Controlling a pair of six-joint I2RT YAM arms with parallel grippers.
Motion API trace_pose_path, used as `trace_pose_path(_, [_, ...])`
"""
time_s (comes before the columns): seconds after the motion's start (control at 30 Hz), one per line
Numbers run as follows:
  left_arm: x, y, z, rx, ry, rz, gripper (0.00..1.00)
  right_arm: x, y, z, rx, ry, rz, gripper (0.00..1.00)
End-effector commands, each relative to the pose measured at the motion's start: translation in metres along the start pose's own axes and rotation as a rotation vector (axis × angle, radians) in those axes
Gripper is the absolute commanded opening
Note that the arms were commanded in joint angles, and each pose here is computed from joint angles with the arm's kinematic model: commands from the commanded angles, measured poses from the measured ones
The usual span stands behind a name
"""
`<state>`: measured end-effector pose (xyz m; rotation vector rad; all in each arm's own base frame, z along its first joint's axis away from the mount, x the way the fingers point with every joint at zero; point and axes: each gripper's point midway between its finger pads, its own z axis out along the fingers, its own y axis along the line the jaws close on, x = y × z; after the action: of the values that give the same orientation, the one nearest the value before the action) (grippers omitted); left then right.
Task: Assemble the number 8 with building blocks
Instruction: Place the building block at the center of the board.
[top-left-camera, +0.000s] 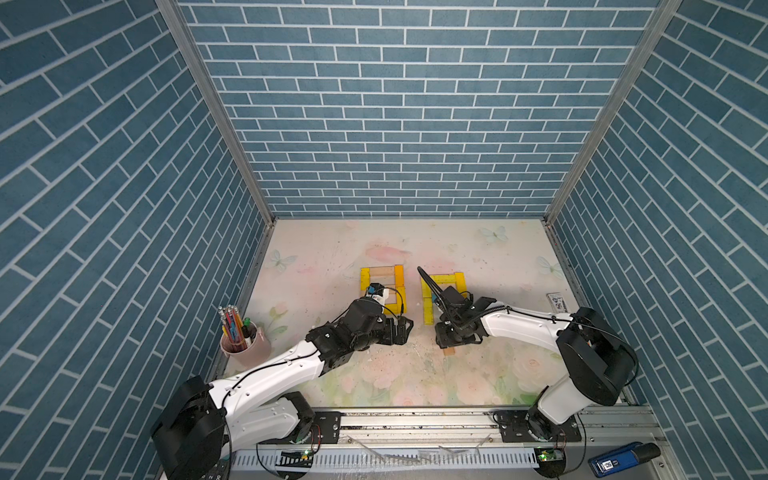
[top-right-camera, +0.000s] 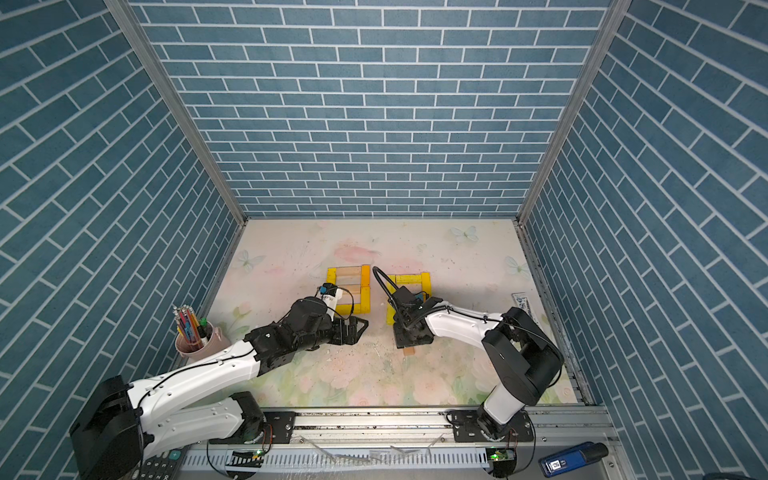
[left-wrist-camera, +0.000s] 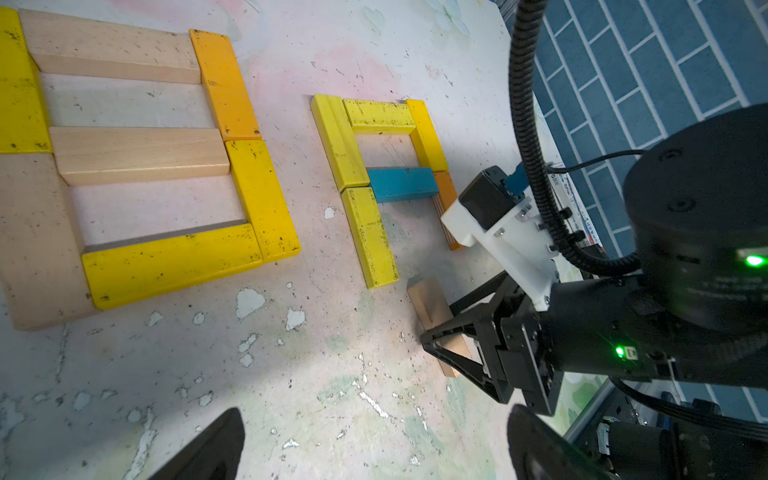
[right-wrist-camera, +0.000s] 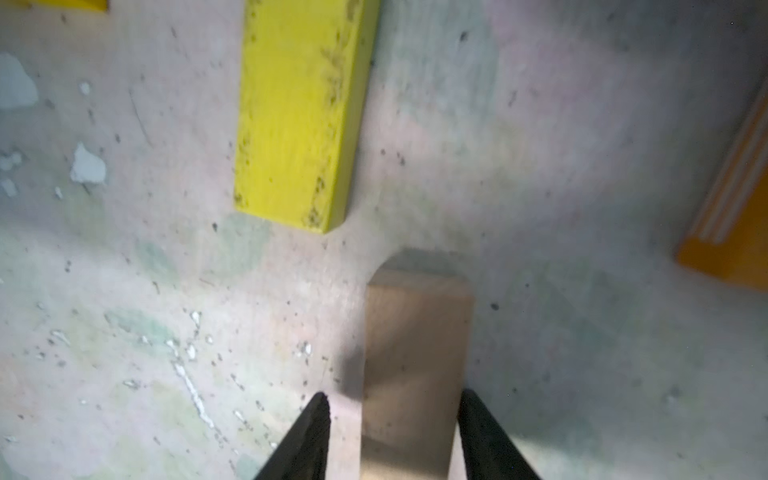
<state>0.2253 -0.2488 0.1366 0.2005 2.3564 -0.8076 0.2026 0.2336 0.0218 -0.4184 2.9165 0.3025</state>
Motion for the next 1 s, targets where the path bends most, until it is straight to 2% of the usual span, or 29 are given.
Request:
trace_pose_path(0.0, [0.002, 0.005, -0.004, -0.014, 0.003, 0.029, 1.00, 0.020, -0.019, -0.002, 0.070, 0.025, 0.024, 0.56])
trace_pose_path(0.23, [0.001, -0.002, -0.008, 0.008, 0.023, 0.127, 1.00, 0.032, -0.039, -0.002, 0.141, 0.020, 0.071, 0.55])
trace_pose_path(0.43, [-0.008, -0.022, -0.009, 0.056, 0.033, 0.244, 0.99, 0.040, -0.056, -0.002, 0.195, 0.011, 0.085, 0.55])
trace_pose_path(0.67, [-0.010, -0.056, -0.002, 0.070, 0.061, 0.547, 0.99, 0.035, -0.074, -0.003, 0.209, -0.027, 0.162, 0.54])
trace_pose_path(0.97, [-0.014, -0.092, 0.021, 0.113, 0.069, 0.781, 0.97, 0.026, -0.093, -0.007, 0.175, -0.093, 0.277, 0.49])
